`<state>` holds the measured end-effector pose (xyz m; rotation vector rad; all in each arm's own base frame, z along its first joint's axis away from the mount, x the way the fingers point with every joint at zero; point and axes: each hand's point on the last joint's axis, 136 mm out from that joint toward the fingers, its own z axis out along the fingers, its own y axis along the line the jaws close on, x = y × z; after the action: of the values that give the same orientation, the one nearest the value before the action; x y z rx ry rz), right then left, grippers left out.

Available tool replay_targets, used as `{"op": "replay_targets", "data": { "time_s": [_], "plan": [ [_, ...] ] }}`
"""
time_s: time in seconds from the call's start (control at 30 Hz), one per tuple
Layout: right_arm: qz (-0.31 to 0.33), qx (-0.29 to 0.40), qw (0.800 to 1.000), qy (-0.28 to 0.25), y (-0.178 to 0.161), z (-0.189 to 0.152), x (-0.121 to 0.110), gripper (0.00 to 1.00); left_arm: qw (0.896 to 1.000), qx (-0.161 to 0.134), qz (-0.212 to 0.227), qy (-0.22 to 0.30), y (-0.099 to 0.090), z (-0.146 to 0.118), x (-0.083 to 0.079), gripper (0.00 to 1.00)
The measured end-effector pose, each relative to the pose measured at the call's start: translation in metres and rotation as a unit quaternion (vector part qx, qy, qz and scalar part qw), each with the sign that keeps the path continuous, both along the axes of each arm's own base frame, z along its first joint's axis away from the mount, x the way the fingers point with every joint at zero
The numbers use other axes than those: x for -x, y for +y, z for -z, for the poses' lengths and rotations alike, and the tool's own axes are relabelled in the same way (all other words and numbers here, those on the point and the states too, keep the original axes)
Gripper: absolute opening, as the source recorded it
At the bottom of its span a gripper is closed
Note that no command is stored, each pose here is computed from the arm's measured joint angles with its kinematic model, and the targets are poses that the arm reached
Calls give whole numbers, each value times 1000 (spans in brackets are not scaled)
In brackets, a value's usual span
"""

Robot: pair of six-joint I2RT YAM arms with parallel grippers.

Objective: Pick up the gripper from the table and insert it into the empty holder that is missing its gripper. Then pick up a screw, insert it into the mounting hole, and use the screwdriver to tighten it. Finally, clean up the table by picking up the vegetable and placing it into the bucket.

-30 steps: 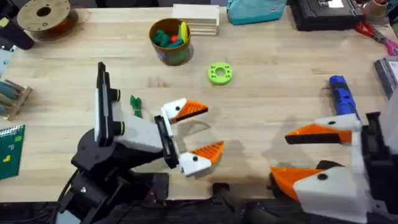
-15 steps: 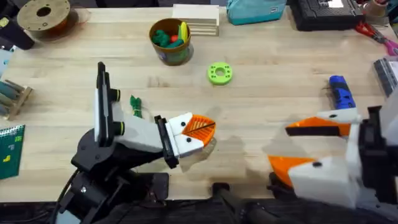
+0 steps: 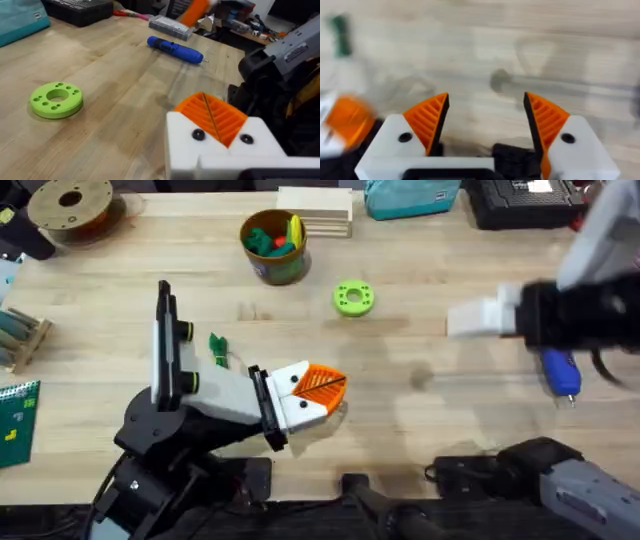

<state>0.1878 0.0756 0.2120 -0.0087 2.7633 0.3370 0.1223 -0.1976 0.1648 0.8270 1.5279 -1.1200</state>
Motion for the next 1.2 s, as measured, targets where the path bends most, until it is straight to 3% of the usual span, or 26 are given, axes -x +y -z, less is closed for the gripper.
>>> {"op": "replay_targets", "data": {
  "time_s": [0.13, 0.27, 0.43, 0.57, 0.7, 1.0, 1.2],
  "plan": [
    [93, 40, 993, 57, -55, 30, -35, 894, 1000, 0, 0, 0, 0, 0, 0, 4],
    [176, 83, 974, 113, -120, 56, -41, 894, 1000, 0, 0, 0, 0, 0, 0, 4],
    [210, 120, 965, 98, -181, 66, -53, 896, 1000, 0, 0, 1, 0, 0, 0, 4],
    [193, 158, 967, 60, -218, 67, -69, 897, 1000, -1, -1, 1, 0, 0, 0, 4],
    [151, 183, 970, 56, -238, 75, -76, 897, 1000, -1, -13, 1, 2, 1, -4, 4],
    [42, 185, 975, 115, -246, 125, -82, 897, 999, -2, -38, -1, 5, 1, -12, 4],
    [6, 169, 974, 154, -245, 154, -79, 895, 999, -2, -39, -1, 5, 1, -13, 4]
  ]
}}
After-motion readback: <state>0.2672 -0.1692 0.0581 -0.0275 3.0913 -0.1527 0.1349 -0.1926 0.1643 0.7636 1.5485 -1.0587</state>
